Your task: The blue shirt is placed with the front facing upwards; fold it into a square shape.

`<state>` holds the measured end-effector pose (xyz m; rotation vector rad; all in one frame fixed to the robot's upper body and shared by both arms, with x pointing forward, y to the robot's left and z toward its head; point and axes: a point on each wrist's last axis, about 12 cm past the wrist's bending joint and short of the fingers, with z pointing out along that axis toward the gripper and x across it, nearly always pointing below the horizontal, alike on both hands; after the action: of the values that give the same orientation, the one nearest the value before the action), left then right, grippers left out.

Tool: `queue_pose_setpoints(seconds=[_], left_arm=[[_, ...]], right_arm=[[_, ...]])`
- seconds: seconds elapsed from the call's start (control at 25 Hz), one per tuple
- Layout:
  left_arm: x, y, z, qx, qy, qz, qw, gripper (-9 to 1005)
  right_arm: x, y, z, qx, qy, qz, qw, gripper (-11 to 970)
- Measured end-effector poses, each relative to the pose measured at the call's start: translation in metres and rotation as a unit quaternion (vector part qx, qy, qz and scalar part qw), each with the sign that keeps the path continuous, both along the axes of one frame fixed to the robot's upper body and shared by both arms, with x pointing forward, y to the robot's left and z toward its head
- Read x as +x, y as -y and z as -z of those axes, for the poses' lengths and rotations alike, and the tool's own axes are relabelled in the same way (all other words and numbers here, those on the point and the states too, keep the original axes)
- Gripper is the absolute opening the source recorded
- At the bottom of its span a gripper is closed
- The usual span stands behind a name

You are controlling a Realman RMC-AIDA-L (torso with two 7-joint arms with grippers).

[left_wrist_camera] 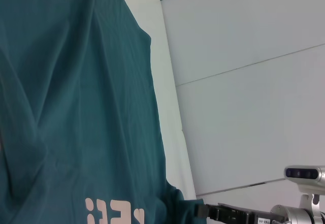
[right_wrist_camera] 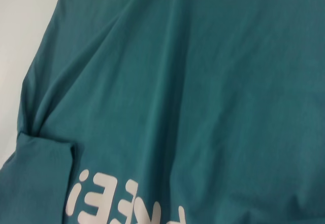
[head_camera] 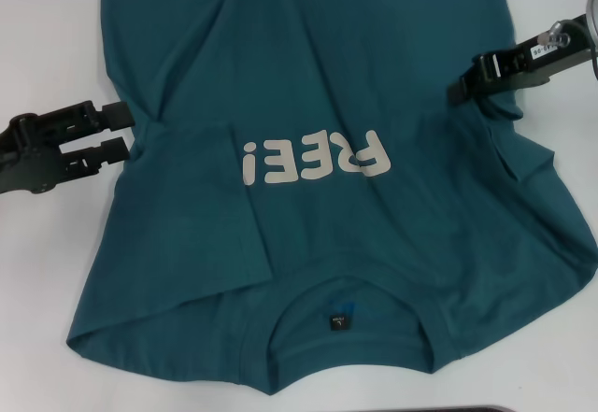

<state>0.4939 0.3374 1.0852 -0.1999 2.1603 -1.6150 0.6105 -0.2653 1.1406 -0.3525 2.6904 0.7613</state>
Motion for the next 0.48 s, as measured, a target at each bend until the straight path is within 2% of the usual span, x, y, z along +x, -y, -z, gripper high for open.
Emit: queue_pose_setpoints(seconds=[0.2,0.48], left_arm=[[-0.0001,0.0001,0.0002,0.000,-0.001,0.000,1.000,779],[-0.0026,-0.0032,0.0013,-0.001,-0.003,-0.007,1.000,779]], right_arm=[[0.0012,0.0001,0.0015,0.004,-0.006,-0.004,1.000,29],[0.0029,0.0020,-0.0001,0.006,-0.003,0.004,1.000,235]])
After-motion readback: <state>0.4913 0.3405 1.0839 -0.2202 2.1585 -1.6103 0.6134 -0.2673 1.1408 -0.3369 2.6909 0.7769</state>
